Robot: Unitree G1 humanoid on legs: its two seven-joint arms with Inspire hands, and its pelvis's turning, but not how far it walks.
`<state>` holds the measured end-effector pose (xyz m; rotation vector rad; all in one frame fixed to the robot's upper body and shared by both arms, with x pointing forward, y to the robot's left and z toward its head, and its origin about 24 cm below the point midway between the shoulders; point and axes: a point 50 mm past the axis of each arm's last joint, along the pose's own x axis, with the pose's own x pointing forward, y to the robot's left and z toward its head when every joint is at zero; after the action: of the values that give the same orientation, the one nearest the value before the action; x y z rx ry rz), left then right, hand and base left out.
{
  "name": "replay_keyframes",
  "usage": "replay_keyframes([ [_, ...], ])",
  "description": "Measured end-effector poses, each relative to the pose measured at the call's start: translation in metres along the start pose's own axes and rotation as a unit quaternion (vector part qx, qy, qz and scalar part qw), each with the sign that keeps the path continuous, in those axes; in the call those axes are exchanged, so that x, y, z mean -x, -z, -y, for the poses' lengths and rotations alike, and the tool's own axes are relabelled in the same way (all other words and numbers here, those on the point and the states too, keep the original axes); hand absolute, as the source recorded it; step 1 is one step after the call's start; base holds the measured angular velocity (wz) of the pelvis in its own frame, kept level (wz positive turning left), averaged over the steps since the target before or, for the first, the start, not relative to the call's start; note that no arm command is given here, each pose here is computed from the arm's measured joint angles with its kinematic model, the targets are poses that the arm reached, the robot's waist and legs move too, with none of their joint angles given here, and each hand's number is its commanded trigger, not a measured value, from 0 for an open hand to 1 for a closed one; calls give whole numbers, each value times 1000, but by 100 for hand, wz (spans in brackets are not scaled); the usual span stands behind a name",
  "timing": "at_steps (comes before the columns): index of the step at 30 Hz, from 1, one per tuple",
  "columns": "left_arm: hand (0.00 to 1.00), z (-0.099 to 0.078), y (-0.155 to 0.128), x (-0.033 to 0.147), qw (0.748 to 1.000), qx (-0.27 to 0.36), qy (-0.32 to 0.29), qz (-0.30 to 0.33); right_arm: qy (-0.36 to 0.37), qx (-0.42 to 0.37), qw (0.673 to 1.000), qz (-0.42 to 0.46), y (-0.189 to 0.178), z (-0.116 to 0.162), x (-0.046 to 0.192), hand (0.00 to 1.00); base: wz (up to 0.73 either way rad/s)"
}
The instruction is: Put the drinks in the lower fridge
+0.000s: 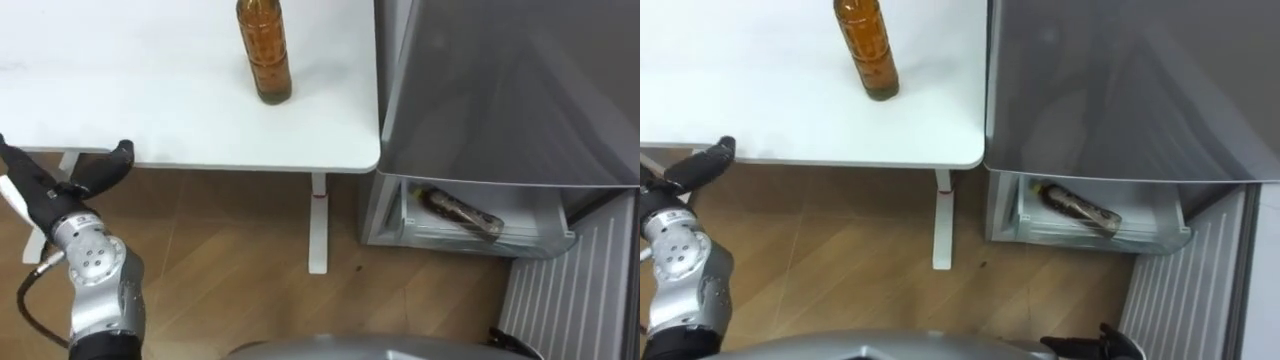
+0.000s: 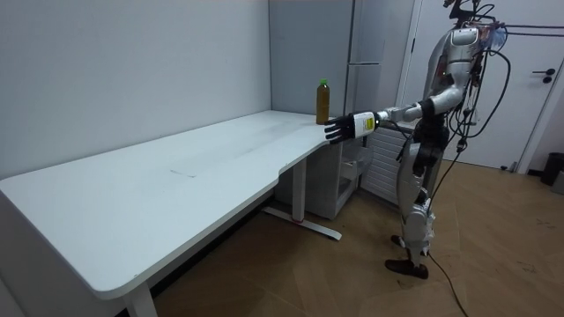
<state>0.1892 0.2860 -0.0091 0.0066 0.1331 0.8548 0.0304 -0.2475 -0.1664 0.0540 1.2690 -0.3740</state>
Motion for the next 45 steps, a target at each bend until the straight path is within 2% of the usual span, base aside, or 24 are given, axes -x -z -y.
replay_keyframes([
  [8, 0, 16, -26, 3, 997, 24, 53, 50, -5, -1, 1000, 0, -1, -1, 0, 0, 0],
  [16, 0, 22, -29, 2, 993, 27, 99, 56, -6, -2, 1000, 1, -3, -2, -1, 0, -3],
  [29, 0, 39, -32, -2, 985, 29, 168, 36, -6, -14, 1000, -4, -2, 1, -1, 0, -2],
  [33, 0, 48, -38, -5, 981, 50, 185, 29, -19, -12, 1000, -5, -4, 1, -1, 0, 0],
  [42, 0, 55, -40, -8, 974, 68, 217, 11, -20, -5, 1000, -9, -8, 1, -2, 0, 0],
  [45, 0, 60, -36, -15, 973, 61, 223, -7, -18, 2, 1000, -9, -9, 1, -2, 0, -11],
])
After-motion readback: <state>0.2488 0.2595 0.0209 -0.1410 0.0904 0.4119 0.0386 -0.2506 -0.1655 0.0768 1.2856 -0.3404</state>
